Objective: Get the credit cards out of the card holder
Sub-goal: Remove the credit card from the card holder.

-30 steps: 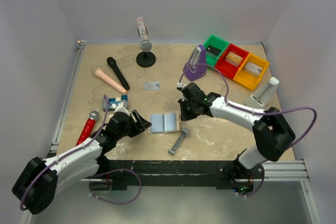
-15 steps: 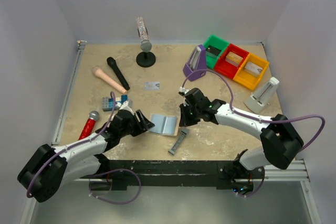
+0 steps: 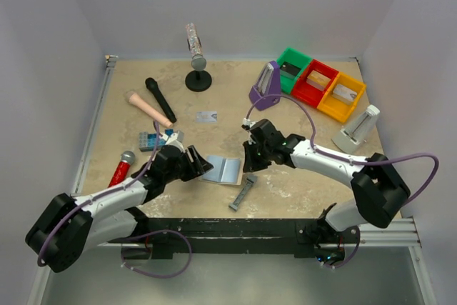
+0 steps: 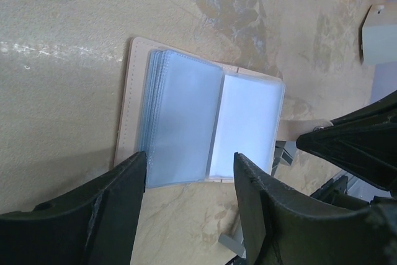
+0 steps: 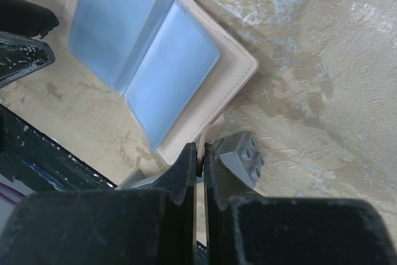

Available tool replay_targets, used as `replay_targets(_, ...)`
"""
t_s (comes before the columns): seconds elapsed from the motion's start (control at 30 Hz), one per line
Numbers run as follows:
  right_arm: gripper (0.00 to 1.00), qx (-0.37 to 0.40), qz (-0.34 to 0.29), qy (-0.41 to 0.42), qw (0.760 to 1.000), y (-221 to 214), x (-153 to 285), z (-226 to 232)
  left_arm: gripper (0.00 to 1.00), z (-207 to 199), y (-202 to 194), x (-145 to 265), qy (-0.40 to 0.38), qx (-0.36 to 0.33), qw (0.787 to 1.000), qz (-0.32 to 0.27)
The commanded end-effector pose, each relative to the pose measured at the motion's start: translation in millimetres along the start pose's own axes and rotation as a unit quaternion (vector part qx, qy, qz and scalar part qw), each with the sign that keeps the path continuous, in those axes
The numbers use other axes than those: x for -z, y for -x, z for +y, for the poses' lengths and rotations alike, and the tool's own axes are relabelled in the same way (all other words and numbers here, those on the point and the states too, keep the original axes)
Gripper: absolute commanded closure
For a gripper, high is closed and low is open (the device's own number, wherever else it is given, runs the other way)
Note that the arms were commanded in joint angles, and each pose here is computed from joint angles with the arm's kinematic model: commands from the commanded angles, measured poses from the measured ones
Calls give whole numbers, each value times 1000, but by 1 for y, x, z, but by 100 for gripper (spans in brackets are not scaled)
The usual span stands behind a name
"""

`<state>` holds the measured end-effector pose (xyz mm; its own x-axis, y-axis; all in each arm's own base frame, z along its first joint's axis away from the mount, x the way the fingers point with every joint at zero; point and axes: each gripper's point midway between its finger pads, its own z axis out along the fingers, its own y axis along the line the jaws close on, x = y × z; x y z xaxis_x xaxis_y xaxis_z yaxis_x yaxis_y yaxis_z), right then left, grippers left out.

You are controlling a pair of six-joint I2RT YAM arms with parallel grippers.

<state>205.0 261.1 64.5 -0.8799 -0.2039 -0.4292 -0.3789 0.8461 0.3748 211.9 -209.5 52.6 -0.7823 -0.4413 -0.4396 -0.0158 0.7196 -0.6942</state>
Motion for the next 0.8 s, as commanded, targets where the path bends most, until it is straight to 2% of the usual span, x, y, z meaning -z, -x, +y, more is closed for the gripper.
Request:
replay_targets(0.0, 100, 9, -22, 22, 999, 21, 6, 14, 37, -23, 14, -4, -33, -26, 999, -12)
replay_targets(0.53, 100, 9, -18, 25, 999, 28, 4, 16, 38, -19, -2, -16, -41, -27, 999, 23)
replay_targets(0.77, 100, 9, -10, 30, 999, 27, -1, 17, 38, -33, -2, -15, -76, -31, 996, 26)
